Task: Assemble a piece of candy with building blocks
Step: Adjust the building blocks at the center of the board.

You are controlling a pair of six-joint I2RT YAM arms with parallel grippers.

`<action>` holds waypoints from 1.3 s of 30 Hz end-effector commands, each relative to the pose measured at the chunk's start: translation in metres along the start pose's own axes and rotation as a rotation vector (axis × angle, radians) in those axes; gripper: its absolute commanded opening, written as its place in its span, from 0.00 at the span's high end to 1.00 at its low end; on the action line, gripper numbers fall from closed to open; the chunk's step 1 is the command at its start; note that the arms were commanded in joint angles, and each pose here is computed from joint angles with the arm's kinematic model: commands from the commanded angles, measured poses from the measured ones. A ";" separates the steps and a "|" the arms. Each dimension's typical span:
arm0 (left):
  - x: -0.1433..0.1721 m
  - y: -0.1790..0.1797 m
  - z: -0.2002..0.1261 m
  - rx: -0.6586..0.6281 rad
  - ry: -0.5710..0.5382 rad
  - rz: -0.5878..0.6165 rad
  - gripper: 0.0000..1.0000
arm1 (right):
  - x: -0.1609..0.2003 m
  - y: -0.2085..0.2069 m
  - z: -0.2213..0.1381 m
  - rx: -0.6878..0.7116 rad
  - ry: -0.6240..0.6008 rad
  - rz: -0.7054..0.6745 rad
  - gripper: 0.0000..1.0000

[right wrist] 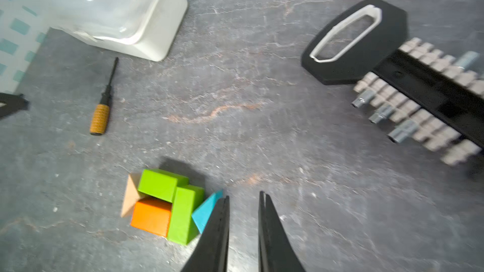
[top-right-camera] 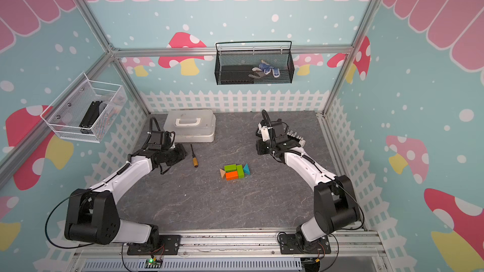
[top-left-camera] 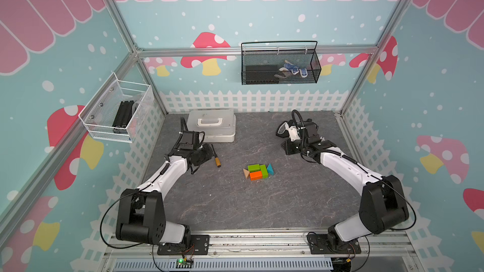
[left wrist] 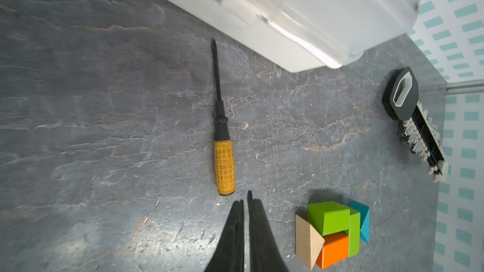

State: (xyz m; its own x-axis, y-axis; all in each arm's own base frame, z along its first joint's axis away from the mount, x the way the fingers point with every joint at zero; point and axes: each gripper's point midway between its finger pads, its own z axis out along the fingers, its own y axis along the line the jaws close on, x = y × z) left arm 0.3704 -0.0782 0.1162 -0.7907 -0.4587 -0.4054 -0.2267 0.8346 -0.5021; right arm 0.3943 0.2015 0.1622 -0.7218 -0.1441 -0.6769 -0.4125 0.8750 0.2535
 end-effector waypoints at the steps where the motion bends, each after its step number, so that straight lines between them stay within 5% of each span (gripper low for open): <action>1: 0.008 -0.011 0.005 0.091 0.023 -0.021 0.94 | -0.008 0.042 0.022 -0.101 0.062 -0.079 0.93; 6: 0.035 -0.045 0.005 0.183 0.110 0.090 1.00 | 0.023 0.084 0.076 -0.166 0.274 -0.207 0.97; 10: 0.088 -0.093 0.006 0.210 0.257 0.254 1.00 | 0.036 0.098 0.101 -0.183 0.358 -0.251 0.97; 17: 0.169 -0.112 0.019 0.228 0.447 0.224 1.00 | 0.054 0.105 0.123 -0.258 0.446 -0.253 0.95; 39: 0.192 -0.113 0.070 0.202 0.473 0.131 1.00 | 0.091 0.103 0.130 -0.314 0.551 -0.303 0.94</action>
State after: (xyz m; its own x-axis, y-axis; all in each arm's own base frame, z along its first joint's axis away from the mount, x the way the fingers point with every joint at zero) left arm 0.2718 -0.2754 0.0376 -0.9915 -0.1065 -0.0752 -0.0372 0.7839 -0.6198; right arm 0.3702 0.3403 0.0499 -0.7055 -0.6109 -0.3592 -0.7084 0.6220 0.3336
